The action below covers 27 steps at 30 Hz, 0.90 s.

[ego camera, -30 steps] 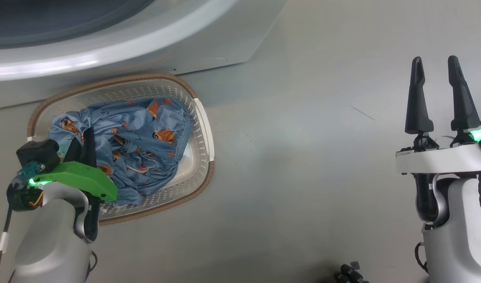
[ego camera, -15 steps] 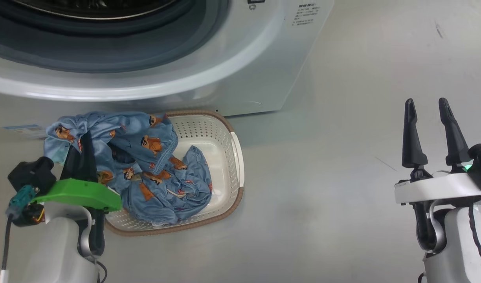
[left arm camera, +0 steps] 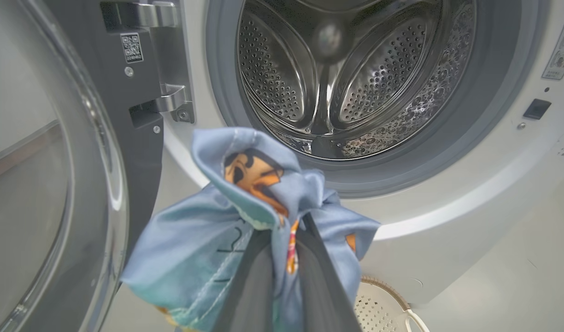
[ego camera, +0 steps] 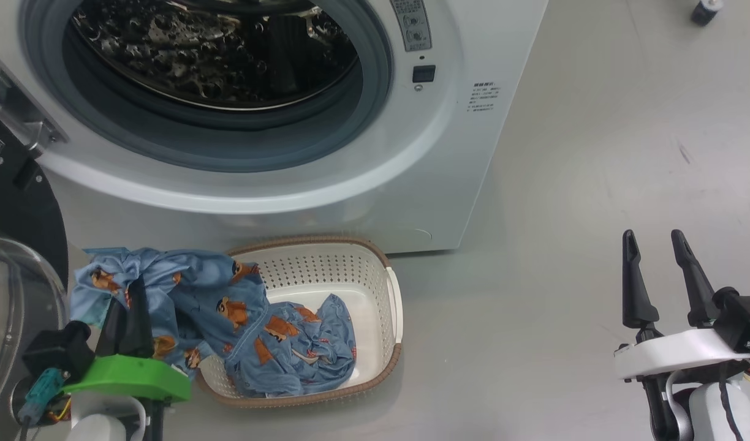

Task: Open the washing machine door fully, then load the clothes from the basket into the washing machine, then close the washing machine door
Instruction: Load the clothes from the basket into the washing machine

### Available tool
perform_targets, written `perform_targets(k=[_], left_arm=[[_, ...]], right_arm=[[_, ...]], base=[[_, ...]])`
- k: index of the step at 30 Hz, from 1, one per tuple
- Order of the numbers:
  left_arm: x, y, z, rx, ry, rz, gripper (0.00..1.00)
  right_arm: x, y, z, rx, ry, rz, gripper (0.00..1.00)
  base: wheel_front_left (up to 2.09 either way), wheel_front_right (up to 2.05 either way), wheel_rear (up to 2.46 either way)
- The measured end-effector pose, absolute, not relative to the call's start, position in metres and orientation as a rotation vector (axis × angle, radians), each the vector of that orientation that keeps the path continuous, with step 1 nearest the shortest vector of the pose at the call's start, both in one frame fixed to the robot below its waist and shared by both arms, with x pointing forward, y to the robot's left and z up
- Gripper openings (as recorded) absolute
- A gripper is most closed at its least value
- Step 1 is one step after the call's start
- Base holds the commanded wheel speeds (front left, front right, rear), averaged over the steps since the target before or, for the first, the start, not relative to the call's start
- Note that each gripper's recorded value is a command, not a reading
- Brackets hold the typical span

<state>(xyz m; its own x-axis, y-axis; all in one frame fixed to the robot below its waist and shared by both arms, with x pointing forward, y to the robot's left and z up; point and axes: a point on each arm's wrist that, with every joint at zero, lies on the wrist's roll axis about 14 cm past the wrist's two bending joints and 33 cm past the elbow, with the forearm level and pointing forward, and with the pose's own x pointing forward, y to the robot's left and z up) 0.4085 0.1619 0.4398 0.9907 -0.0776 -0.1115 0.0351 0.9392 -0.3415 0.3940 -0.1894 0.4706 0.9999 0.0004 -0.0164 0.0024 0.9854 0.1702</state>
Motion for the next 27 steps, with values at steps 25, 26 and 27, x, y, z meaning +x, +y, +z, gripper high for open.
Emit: perform_targets(k=[25,26,27], left_arm=[[0.321,0.161,0.491,-0.298,-0.021,-0.077,0.00],[0.320,0.160,0.491,-0.298,-0.022,-0.080,0.00],[0.319,0.159,0.492,-0.298,-0.022,-0.081,0.00]], right_arm=[[0.312,-0.199,0.497,0.159,-0.059,-0.029,1.00],[0.311,-0.200,0.497,0.159,-0.058,-0.032,1.00],[0.309,-0.201,0.497,0.159,-0.059,-0.034,1.00]], base=[[0.00,0.00,0.00],[0.00,0.00,0.00],[0.00,0.00,0.00]])
